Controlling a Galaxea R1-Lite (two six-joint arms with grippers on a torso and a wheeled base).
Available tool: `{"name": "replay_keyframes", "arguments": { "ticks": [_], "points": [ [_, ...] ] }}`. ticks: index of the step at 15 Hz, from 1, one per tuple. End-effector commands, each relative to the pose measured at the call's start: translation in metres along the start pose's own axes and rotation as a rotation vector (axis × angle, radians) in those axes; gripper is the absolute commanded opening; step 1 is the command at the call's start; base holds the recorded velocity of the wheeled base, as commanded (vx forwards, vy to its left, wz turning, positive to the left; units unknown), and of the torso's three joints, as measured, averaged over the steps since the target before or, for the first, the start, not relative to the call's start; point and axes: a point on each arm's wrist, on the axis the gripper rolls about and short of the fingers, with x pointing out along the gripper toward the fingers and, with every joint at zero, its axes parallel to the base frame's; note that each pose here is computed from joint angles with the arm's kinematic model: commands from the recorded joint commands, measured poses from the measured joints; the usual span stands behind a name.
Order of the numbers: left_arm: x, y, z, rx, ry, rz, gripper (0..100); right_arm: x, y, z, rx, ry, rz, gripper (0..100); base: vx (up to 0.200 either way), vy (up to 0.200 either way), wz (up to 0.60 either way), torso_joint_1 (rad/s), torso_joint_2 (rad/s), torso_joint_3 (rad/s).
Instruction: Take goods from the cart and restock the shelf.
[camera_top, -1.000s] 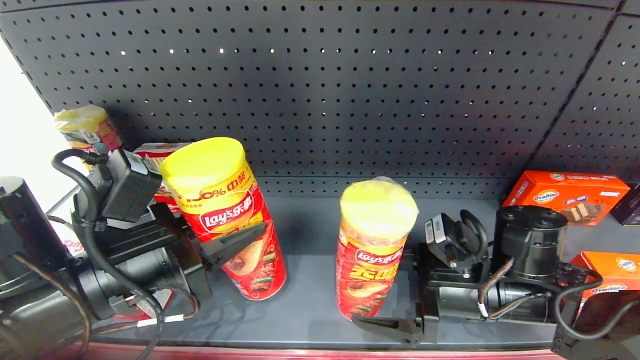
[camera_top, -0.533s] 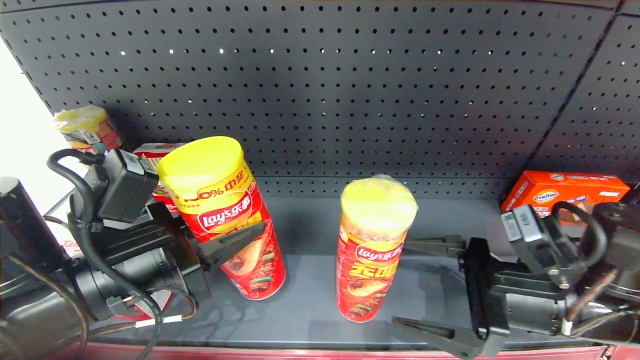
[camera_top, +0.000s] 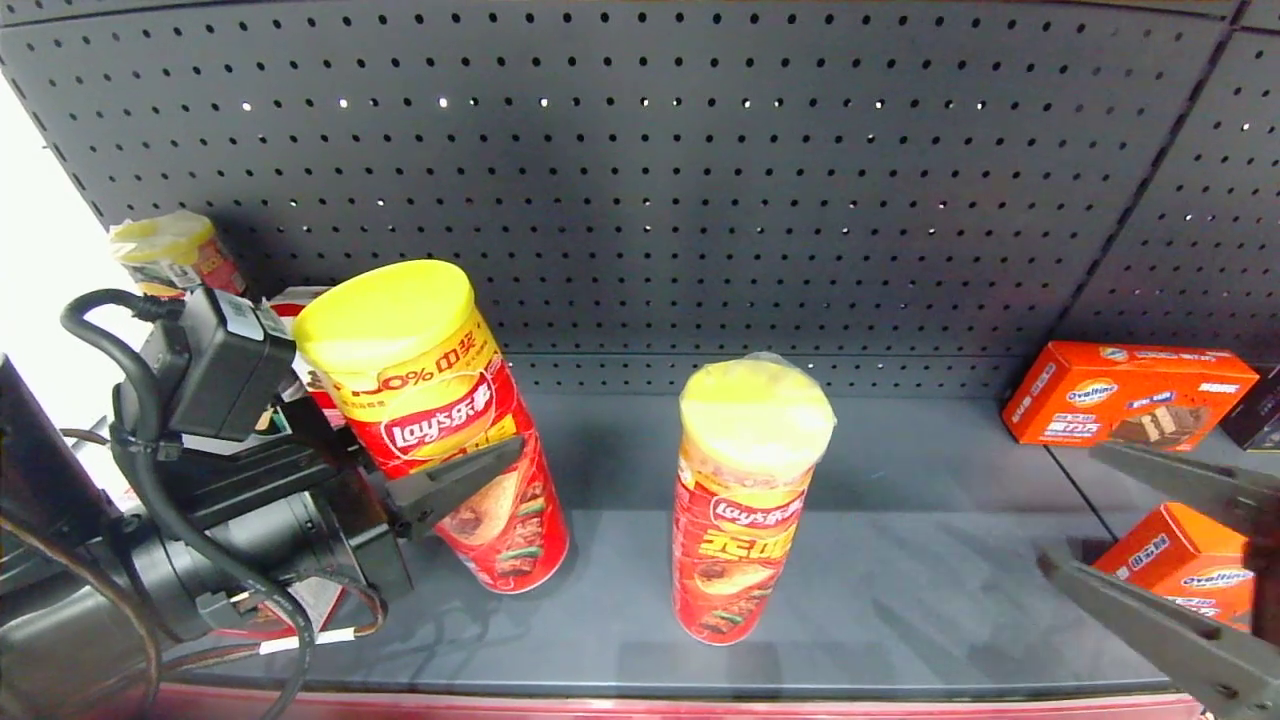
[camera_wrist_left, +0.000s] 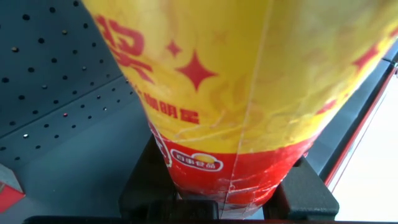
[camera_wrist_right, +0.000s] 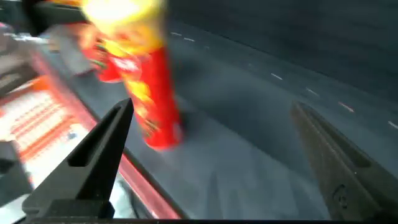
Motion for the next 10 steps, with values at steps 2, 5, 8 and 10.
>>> {"name": "replay_keyframes", "arguments": {
  "ticks": [2,5,8,10],
  "points": [
    [0.0,0.0,0.0,0.0,0.001,-0.002,0,-0.085,0.006,-0.024,0.006,-0.019,-0.217,100,0.0,0.0,0.0,0.0,0.0,0.0],
    [-0.001,-0.001,0.0,0.001,0.001,-0.003,0,-0.125,0.012,-0.085,0.002,0.077,-0.385,100,0.0,0.0,0.0,0.0,0.0,0.0],
    [-0.002,-0.001,-0.002,-0.001,0.007,-0.002,0,-0.144,0.019,-0.119,0.002,0.076,-0.502,100,0.0,0.0,0.0,0.0,0.0,0.0],
    [-0.004,-0.003,-0.008,-0.007,0.025,-0.006,0,-0.144,0.021,-0.119,0.003,0.078,-0.525,100,0.0,0.0,0.0,0.0,0.0,0.0]
  ]
}}
